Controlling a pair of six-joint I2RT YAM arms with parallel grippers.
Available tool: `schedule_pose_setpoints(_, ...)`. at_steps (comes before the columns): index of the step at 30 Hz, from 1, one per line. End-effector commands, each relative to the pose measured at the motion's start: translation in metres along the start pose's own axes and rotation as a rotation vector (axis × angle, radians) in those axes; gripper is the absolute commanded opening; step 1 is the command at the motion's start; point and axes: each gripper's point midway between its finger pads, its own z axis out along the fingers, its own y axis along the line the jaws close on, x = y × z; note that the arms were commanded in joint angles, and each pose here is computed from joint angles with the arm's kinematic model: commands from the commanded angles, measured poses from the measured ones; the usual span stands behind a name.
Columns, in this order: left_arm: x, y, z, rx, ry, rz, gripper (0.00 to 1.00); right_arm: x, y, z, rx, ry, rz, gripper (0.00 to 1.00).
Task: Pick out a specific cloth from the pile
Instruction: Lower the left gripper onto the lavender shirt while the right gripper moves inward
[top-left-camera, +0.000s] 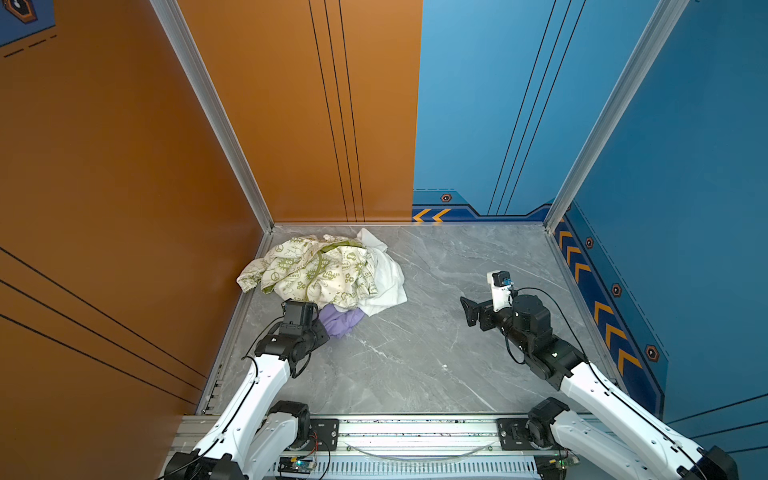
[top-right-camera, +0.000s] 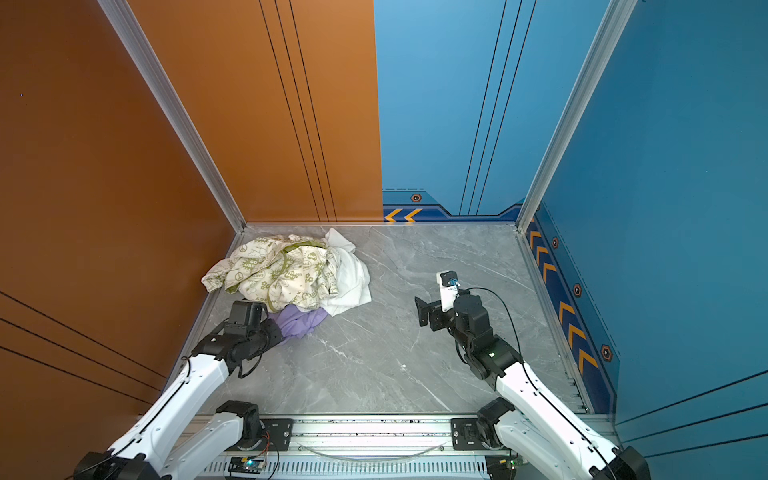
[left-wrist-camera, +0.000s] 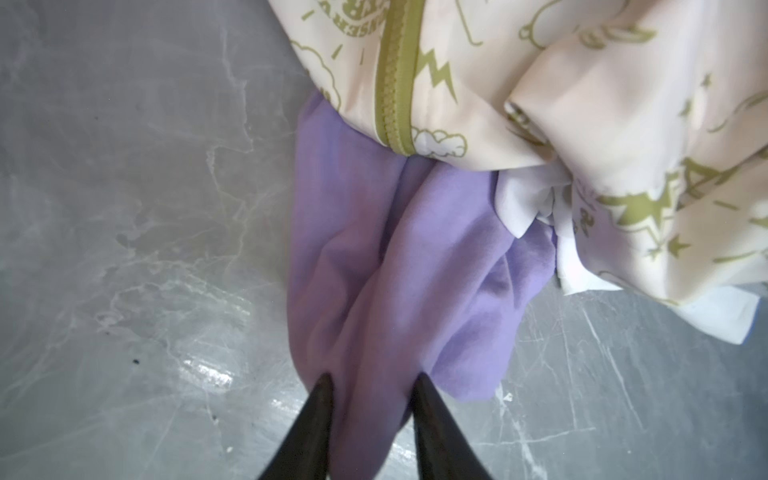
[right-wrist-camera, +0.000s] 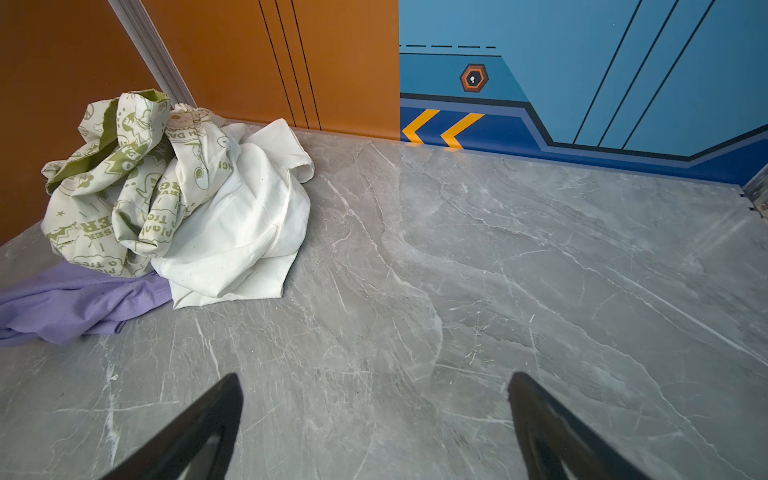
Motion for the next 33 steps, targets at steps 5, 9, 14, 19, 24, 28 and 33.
schedule_pose_setpoints(5,-0.003,-0.006,-0.001,0.031,-0.020,0.018,0.00,-0.023,0.002,-0.004,0.013,-0.064,0.010,1.00)
schedule_pose_setpoints(9,-0.017,-0.017,-0.012,0.074,-0.067,0.024,0.00,-0.020,0.004,-0.005,0.007,-0.056,0.007,1.00)
schedule_pose_setpoints(14,-0.040,-0.036,-0.034,0.141,-0.139,0.032,0.00,-0.019,0.006,-0.005,-0.001,-0.050,0.001,1.00)
schedule_pose_setpoints(19,-0.062,-0.058,-0.057,0.208,-0.186,0.046,0.00,-0.019,0.008,-0.004,-0.007,-0.050,-0.002,1.00)
schedule_pose_setpoints(24,-0.087,-0.081,-0.087,0.285,-0.251,0.067,0.00,-0.021,0.010,-0.007,-0.010,-0.061,-0.015,1.00)
schedule_pose_setpoints(28,-0.106,-0.098,-0.115,0.339,-0.313,0.088,0.00,-0.022,0.010,-0.009,-0.009,-0.063,-0.021,1.00)
schedule_pose_setpoints(33,-0.129,-0.115,-0.146,0.391,-0.382,0.118,0.00,-0.023,0.011,-0.011,-0.012,-0.066,-0.027,1.00)
